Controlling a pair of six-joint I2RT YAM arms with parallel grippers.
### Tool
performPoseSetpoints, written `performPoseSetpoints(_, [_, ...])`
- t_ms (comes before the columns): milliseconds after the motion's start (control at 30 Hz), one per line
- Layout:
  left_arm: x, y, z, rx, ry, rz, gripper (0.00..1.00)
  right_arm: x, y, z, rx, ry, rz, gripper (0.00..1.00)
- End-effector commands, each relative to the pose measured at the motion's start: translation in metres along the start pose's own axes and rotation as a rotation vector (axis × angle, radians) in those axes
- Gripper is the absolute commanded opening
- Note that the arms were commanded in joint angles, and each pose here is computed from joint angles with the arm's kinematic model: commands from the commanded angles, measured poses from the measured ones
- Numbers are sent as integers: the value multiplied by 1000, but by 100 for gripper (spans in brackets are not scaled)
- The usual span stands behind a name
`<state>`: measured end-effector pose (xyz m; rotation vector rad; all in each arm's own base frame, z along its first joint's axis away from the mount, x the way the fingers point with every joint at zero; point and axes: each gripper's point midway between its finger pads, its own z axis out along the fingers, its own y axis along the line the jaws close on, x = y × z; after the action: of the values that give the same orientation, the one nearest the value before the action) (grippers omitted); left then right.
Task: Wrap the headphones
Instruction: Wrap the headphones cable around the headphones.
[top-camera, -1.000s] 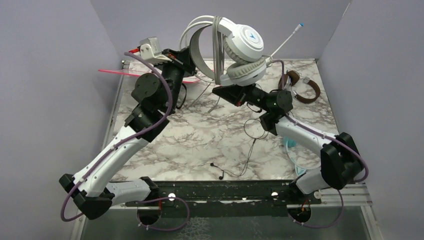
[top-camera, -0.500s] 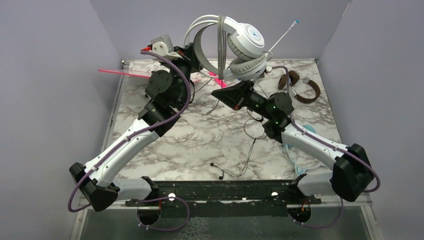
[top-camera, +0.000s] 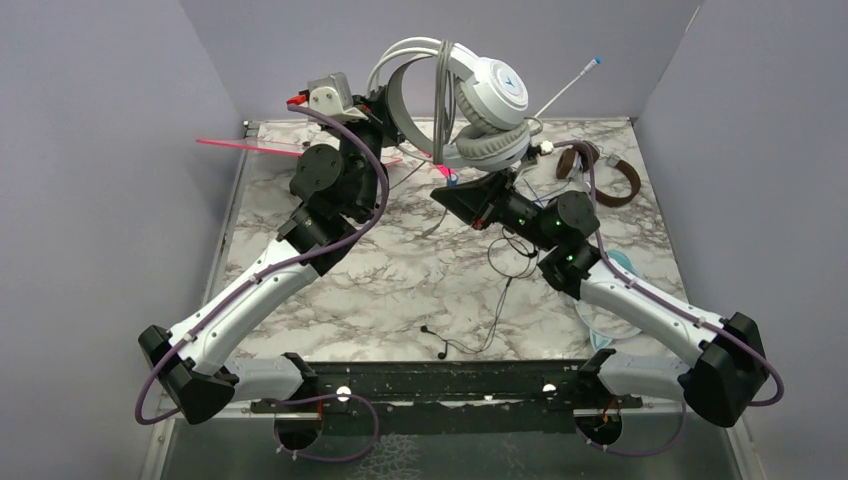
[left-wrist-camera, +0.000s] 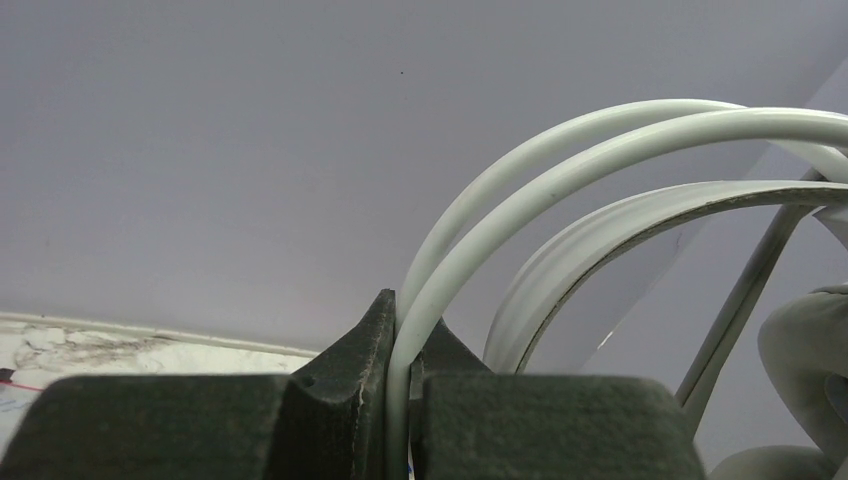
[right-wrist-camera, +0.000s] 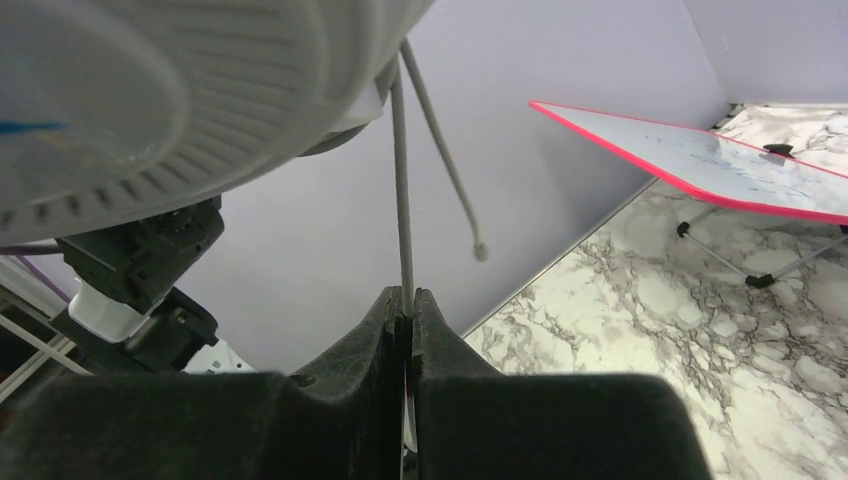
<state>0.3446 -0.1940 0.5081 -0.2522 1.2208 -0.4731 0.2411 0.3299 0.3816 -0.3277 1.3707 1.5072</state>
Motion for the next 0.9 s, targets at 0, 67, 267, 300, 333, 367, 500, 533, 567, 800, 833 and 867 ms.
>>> performPoseSetpoints(0, [-55, 6, 0, -42, -181, -119, 0, 28, 4, -12, 13, 97, -10, 9])
performPoseSetpoints(67, [-50, 7, 0, -43, -173, -131, 0, 30, 3, -11, 11, 103, -7, 9])
performPoseSetpoints(267, [-42, 5, -1, -30, -152, -160, 0, 42, 2, -8, 8, 146, -12, 10])
performPoseSetpoints(300, [-44, 5, -3, -26, -151, -175, 0, 44, -1, -9, 22, 150, -22, 11])
performPoseSetpoints(333, [-44, 4, -5, -20, -145, -190, 0, 46, -4, -11, 36, 154, -32, 12])
performPoseSetpoints(367, [-46, 3, -8, -11, -141, -215, 0, 47, -7, -14, 51, 157, -39, 13])
performPoseSetpoints(500, [-65, -12, -19, 84, -140, -330, 0, 44, -4, -19, 55, 138, -36, 18])
performPoseSetpoints(533, [-69, -16, -22, 106, -142, -362, 0, 41, -1, -18, 44, 128, -28, 19])
performPoseSetpoints(567, [-74, -21, -24, 137, -141, -388, 0, 39, 4, -17, 22, 124, -17, 20])
performPoseSetpoints(800, [-98, -44, -29, 258, -162, -387, 0, 27, 18, -14, 11, 141, -29, 25])
performPoseSetpoints(833, [-99, -43, -30, 257, -166, -373, 0, 26, 15, -16, 35, 145, -36, 28])
performPoseSetpoints(867, [-99, -42, -30, 257, -173, -353, 0, 23, 14, -18, 70, 156, -42, 32])
